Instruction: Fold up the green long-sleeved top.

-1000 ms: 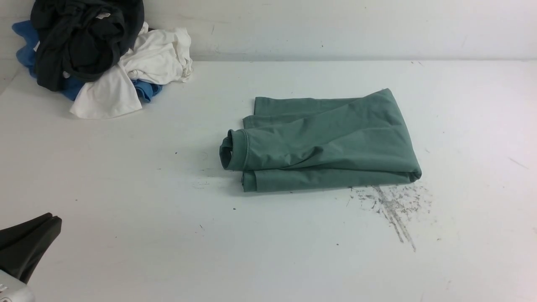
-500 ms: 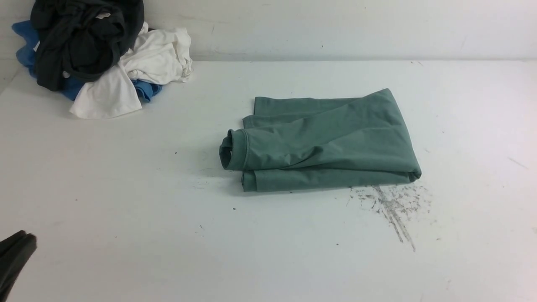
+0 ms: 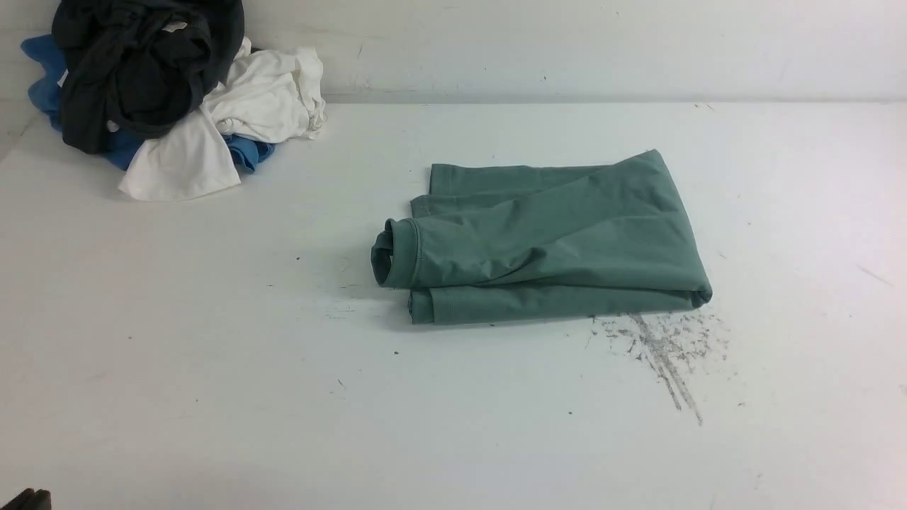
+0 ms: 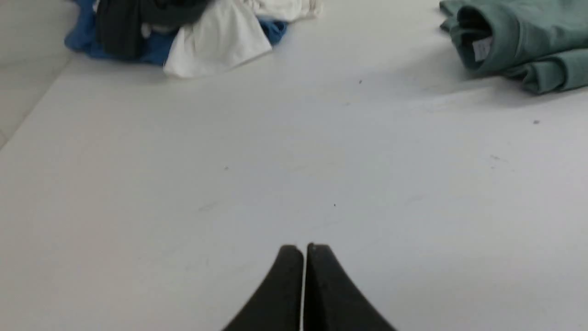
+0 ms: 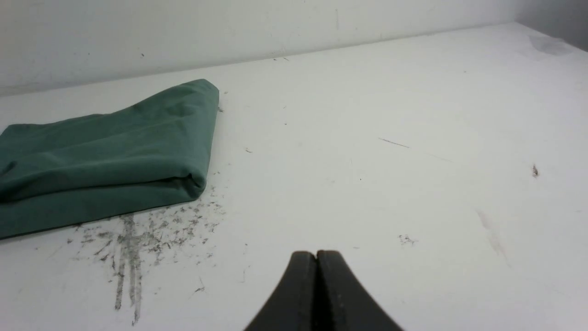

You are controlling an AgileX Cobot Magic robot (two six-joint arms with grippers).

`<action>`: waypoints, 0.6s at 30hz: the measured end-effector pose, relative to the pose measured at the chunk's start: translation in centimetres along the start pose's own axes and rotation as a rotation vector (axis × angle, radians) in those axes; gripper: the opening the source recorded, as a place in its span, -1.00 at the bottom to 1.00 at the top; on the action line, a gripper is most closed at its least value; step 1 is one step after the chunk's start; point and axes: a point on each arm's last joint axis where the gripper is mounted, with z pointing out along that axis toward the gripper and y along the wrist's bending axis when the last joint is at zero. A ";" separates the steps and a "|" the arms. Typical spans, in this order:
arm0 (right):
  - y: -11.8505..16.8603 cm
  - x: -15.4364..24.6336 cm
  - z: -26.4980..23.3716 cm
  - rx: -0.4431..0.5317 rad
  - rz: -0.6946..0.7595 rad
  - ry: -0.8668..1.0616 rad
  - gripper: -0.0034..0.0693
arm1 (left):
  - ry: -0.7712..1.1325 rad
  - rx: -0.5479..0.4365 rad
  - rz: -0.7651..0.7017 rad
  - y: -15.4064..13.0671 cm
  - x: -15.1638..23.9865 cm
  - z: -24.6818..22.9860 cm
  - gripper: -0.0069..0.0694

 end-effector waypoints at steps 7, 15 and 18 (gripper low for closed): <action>0.0 0.0 0.0 0.000 0.000 0.000 -0.94 | 0.004 -0.018 -0.017 0.1 0.0 0.0 -0.84; 0.0 0.0 0.0 0.000 0.000 0.000 -0.94 | 0.005 -0.018 -0.017 0.1 0.0 0.0 -0.84; 0.0 0.0 0.0 0.000 0.000 0.000 -0.94 | 0.005 -0.018 -0.017 0.1 0.0 0.0 -0.84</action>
